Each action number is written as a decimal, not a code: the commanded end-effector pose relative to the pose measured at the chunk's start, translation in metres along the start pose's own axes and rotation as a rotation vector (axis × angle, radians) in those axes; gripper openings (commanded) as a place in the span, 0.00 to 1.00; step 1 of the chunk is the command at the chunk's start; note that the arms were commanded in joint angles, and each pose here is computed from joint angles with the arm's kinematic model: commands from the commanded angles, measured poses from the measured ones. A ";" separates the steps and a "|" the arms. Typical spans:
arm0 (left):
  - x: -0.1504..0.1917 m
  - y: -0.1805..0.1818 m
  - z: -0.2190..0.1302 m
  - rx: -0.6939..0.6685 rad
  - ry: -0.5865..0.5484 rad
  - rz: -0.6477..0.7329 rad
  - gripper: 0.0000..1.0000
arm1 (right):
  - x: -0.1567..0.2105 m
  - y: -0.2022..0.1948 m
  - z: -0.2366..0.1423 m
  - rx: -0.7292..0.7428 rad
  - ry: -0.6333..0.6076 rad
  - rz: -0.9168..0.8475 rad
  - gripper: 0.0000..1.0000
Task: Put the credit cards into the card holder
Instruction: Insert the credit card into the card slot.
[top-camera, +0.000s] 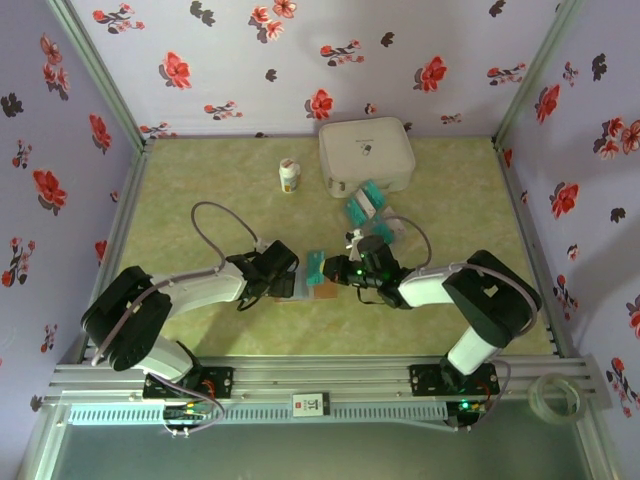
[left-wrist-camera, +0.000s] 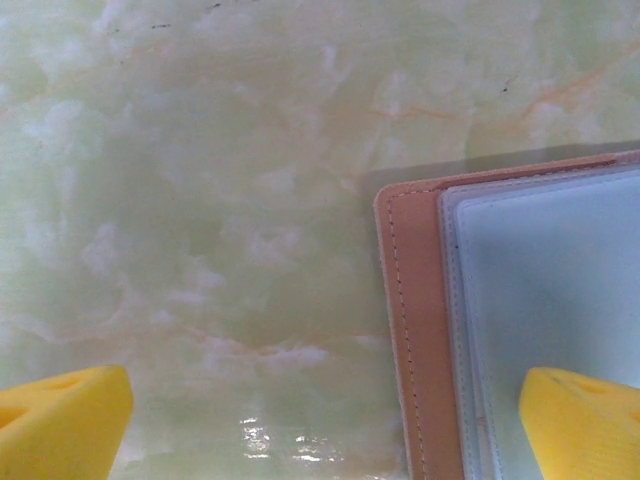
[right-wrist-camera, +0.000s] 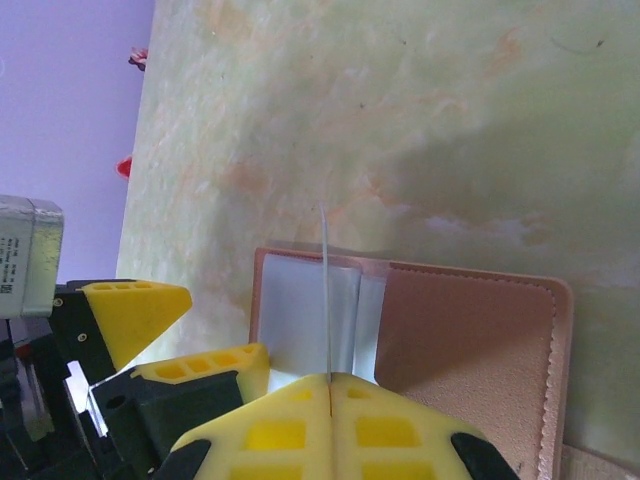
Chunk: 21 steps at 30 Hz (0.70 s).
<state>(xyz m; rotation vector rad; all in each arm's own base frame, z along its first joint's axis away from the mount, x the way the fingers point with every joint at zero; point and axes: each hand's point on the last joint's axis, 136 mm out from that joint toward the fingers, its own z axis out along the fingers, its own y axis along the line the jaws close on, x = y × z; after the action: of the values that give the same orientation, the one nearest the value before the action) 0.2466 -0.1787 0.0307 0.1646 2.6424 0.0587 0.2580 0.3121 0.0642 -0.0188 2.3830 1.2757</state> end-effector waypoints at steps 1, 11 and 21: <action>0.014 0.018 -0.001 -0.075 0.032 0.016 1.00 | 0.002 0.009 0.004 -0.043 0.004 -0.001 0.00; 0.018 0.023 0.000 -0.093 0.038 0.002 1.00 | 0.008 0.007 0.008 -0.044 0.010 0.005 0.00; 0.020 0.025 0.001 -0.100 0.039 -0.003 1.00 | 0.012 0.006 0.013 -0.065 0.009 0.028 0.00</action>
<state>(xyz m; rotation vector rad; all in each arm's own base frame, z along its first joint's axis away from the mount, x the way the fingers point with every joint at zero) 0.2450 -0.1725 0.0308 0.1209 2.6422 0.0816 0.2552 0.3245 0.0587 -0.0151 2.3690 1.3325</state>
